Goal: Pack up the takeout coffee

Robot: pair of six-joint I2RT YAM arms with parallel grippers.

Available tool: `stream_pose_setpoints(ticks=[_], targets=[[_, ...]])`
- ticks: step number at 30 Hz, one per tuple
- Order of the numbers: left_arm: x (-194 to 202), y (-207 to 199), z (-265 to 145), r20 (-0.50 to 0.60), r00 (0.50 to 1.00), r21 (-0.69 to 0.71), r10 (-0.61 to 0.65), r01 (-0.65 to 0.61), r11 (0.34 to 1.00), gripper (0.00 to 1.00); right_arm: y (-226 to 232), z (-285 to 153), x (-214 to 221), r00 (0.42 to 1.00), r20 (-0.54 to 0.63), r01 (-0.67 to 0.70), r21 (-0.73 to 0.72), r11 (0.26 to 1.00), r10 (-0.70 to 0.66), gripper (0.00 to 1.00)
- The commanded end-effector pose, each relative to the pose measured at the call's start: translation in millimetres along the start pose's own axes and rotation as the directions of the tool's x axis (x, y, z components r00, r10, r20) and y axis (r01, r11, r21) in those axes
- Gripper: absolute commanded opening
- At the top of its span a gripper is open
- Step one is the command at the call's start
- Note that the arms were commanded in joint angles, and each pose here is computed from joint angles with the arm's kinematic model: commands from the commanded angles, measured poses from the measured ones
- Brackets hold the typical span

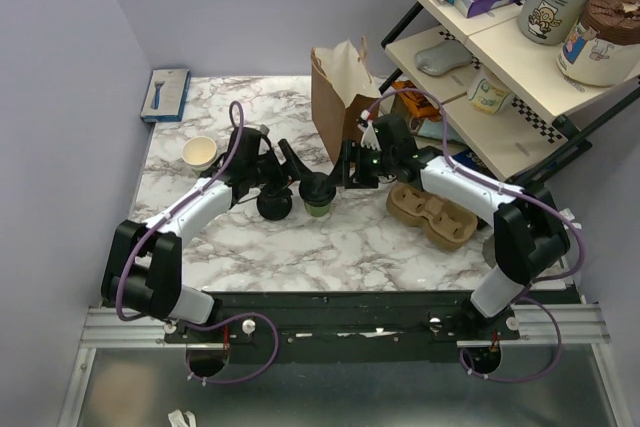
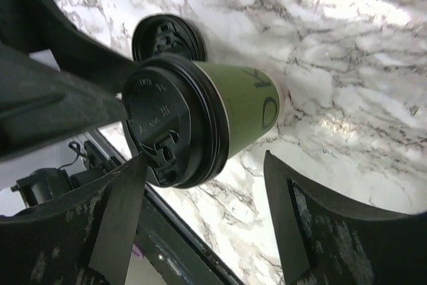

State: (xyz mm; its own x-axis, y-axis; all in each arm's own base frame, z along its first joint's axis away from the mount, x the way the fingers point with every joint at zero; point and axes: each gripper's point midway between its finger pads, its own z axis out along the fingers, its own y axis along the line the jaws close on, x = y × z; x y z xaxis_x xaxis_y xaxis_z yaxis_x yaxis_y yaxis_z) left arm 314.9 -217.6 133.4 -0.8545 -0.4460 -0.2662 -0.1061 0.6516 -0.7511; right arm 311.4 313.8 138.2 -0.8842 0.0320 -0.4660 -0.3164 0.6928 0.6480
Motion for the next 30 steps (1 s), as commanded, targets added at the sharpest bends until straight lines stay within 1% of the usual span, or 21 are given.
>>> stream_pose_setpoints(ticks=[1, 4, 5, 7, 8, 9, 11, 14, 15, 17, 22, 25, 26, 27, 28, 29, 30], targets=[[-3, 1, 9, -0.021, 1.0, 0.01, -0.001, 0.001, 1.0, 0.9, 8, 6, 15, 0.999, -0.039, -0.037, -0.042, 0.998, 0.035, 0.77], [-1, 10, 13, -0.024, 1.0, -0.014, -0.012, 0.011, 1.0, 0.85, 6, 10, 21, 0.997, -0.056, -0.049, -0.043, 0.998, 0.047, 0.75], [-2, 10, 15, -0.019, 1.0, -0.009, -0.01, 0.01, 1.0, 0.81, 5, 13, 24, 0.996, -0.065, -0.058, -0.042, 0.997, 0.055, 0.74], [3, 15, 17, -0.033, 0.999, -0.012, -0.023, 0.023, 1.0, 0.76, 2, 16, 28, 0.994, -0.074, -0.078, -0.036, 0.996, 0.075, 0.7], [4, 16, 18, -0.038, 0.999, -0.01, -0.027, 0.026, 1.0, 0.7, 1, 17, 29, 0.994, -0.073, -0.083, -0.033, 0.996, 0.08, 0.67], [6, 19, 19, -0.043, 0.999, -0.017, -0.031, 0.03, 0.999, 0.69, -5, 19, 30, 0.993, -0.069, -0.092, -0.01, 0.996, 0.091, 0.63], [10, 25, 20, -0.048, 0.998, -0.021, -0.037, 0.036, 0.999, 0.66, -13, 22, 35, 0.991, -0.076, -0.113, 0.02, 0.993, 0.114, 0.62], [16, 30, 21, -0.056, 0.997, -0.025, -0.052, 0.05, 0.998, 0.61, -26, 28, 44, 0.985, -0.091, -0.142, 0.062, 0.988, 0.147, 0.57], [18, 32, 22, -0.061, 0.996, -0.024, -0.059, 0.058, 0.998, 0.61, -28, 29, 46, 0.983, -0.093, -0.154, 0.072, 0.985, 0.16, 0.53], [22, 34, 22, -0.071, 0.995, -0.02, -0.065, 0.064, 0.998, 0.56, -33, 31, 49, 0.979, -0.096, -0.174, 0.092, 0.981, 0.182, 0.47], [33, 49, 26, -0.098, 0.99, -0.047, -0.103, 0.099, 0.994, 0.48, -54, 30, 55, 0.973, -0.082, -0.201, 0.153, 0.968, 0.215, 0.44], [39, 61, 28, -0.118, 0.985, -0.076, -0.126, 0.117, 0.99, 0.38, -68, 30, 60, 0.967, -0.086, -0.221, 0.186, 0.957, 0.24, 0.38], [41, 63, 28, -0.127, 0.983, -0.083, -0.134, 0.125, 0.989, 0.34, -73, 29, 61, 0.964, -0.086, -0.232, 0.194, 0.953, 0.252, 0.35], [42, 65, 29, -0.131, 0.982, -0.09, -0.139, 0.128, 0.988, 0.33, -76, 29, 61, 0.964, -0.086, -0.232, 0.2, 0.952, 0.253, 0.25], [45, 68, 29, -0.139, 0.979, -0.103, -0.148, 0.134, 0.986, 0.32, -80, 29, 64, 0.963, -0.091, -0.229, 0.213, 0.95, 0.253, 0.24], [48, 72, 29, -0.149, 0.976, -0.121, -0.161, 0.144, 0.982, 0.26, -85, 28, 65, 0.963, -0.093, -0.225, 0.229, 0.947, 0.251, 0.24], [50, 76, 29, -0.154, 0.974, -0.134, -0.167, 0.147, 0.98, 0.24, -90, 29, 67, 0.964, -0.092, -0.22, 0.248, 0.944, 0.248, 0.24]])
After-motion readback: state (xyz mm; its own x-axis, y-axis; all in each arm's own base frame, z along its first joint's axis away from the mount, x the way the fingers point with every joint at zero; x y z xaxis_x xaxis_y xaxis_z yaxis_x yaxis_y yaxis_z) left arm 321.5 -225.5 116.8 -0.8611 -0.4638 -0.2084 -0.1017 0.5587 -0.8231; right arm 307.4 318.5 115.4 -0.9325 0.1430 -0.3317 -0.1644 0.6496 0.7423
